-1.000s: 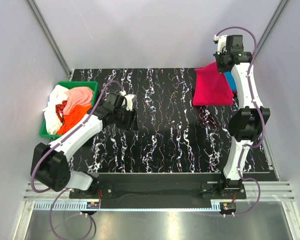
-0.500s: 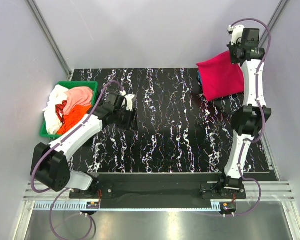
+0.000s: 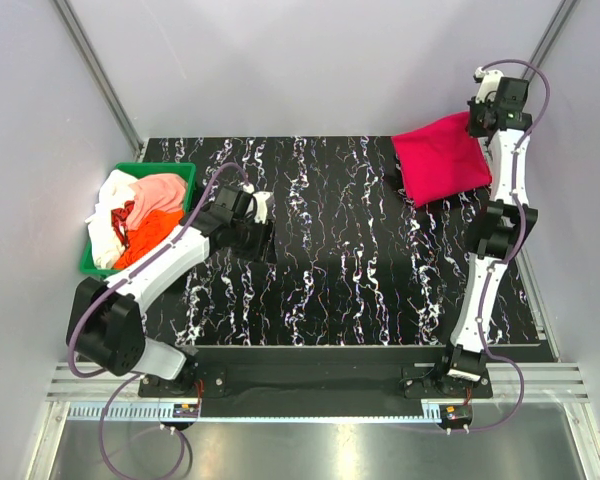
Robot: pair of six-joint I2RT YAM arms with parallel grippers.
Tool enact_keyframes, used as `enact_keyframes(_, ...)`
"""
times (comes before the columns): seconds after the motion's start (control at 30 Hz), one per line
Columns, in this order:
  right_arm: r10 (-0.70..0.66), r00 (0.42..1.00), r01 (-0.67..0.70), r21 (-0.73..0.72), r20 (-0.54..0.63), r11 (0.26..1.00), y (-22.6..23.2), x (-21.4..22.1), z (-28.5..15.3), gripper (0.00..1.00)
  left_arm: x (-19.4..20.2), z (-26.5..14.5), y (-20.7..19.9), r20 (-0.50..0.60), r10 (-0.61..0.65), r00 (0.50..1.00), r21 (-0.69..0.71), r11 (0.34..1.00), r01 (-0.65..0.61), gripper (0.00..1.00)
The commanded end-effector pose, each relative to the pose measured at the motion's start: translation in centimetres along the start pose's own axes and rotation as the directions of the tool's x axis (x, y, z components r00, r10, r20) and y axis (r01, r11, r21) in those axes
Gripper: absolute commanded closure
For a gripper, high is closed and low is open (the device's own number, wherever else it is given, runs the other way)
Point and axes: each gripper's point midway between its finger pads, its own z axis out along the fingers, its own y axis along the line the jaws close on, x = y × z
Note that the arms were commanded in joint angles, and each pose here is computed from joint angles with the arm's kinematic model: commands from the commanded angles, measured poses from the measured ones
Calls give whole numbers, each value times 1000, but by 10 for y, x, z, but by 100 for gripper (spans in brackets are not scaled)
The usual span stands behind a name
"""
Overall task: Fold and stack the t-shirts
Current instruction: Neatly place the folded tshirt to the corner
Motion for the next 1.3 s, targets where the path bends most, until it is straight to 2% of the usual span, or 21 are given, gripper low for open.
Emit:
enact_keyframes(0.0,1,980,7,-43,200,999,12,-72,-41,100,-7,1,4,17,26,1000,-21,999,-26,48)
enact_keyframes(0.17,12,974,-6,-24,226,1000,6,-80,-47,100,-7,-1,2,21,24,999,-11,1000,-23,48)
enact_keyframes(0.23,56,971,-53,-21,234,998,-4,-79,-44,100,-7,-1,2,21,26,999,-10,1000,-26,48)
enact_keyframes(0.5,232,943,-235,-20,239,972,-36,-52,-5,100,-5,3,3,5,22,1000,-15,1000,-22,48)
enact_keyframes(0.73,331,912,-336,-25,241,942,-52,-21,35,100,-3,6,7,-7,21,1000,-30,999,-21,48)
enact_keyframes(0.83,384,892,-392,-17,239,920,-61,-5,50,96,-2,7,9,-12,18,1000,-38,999,-18,48)
enact_keyframes(0.9,431,870,-440,-20,238,898,-69,3,54,78,-1,8,10,-16,18,1000,-43,999,-18,48)
enact_keyframes(0.97,437,866,-447,-17,245,895,-71,0,51,73,0,8,11,-18,17,1000,-48,999,-18,48)
enact_keyframes(1.0,431,866,-441,-19,254,897,-72,-4,48,68,0,8,11,-16,17,1000,-48,999,-18,48)
enact_keyframes(1.1,428,861,-436,-33,276,899,-71,-18,37,49,-1,7,11,-15,18,1000,-47,999,-18,47)
enact_keyframes(1.13,428,859,-436,-34,280,899,-71,-21,34,38,-2,6,10,-9,19,1000,-46,999,-20,47)
enact_keyframes(1.2,429,856,-440,-30,287,898,-71,-30,23,33,-2,5,10,-5,20,1000,-47,999,-20,47)
enact_keyframes(1.27,432,855,-444,-25,287,895,-70,-36,11,34,-3,2,9,6,24,1000,-49,999,-24,47)
